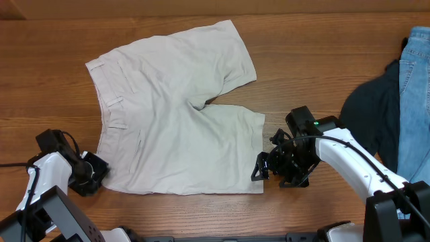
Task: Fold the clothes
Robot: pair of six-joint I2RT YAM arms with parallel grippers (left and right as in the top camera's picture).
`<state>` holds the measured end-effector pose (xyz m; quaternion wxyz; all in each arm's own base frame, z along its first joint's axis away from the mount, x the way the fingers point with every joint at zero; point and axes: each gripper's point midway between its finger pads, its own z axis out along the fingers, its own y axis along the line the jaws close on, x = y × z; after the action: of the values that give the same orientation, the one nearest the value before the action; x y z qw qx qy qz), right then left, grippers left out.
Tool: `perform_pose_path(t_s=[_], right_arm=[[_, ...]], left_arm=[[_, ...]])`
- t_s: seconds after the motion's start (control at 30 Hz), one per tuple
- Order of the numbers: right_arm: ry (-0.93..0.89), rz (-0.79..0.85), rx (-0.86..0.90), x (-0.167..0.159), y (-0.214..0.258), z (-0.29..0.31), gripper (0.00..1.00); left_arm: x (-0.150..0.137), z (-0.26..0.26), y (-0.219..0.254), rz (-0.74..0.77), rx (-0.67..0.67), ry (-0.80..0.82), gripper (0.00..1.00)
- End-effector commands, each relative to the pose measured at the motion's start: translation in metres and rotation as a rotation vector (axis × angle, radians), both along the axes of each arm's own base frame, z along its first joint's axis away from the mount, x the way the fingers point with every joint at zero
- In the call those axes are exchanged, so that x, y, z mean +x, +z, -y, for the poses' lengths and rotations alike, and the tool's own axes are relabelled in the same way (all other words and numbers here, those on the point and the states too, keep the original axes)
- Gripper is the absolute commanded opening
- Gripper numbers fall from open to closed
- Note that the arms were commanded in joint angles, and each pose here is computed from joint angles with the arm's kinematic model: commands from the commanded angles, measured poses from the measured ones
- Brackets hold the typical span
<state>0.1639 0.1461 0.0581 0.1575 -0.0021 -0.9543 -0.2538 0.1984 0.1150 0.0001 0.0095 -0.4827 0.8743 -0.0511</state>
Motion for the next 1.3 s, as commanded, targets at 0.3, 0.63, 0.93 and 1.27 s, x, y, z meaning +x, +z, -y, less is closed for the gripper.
perform_pose_path(t_s=[0.3,0.63,0.93,1.27], right_arm=[[-0.079,-0.044,-0.078,-0.027,-0.041,-0.017,0.87],[-0.168,-0.008,-0.147,-0.016,-0.055,-0.010,0.58],[-0.118,0.061,-0.116,-0.003,-0.051,-0.014,0.04],[-0.236,0.400,-0.429,0.058,0.033,0.038,0.04]], left_arm=[[0.006,0.003,0.007,0.017,-0.042,-0.057,0.05],[0.010,0.005,0.013,0.027,-0.062,-0.075,0.08],[0.009,0.009,0.013,0.030,-0.079,-0.097,0.09],[0.039,0.022,0.084,0.149,-0.202,-0.156,0.04]])
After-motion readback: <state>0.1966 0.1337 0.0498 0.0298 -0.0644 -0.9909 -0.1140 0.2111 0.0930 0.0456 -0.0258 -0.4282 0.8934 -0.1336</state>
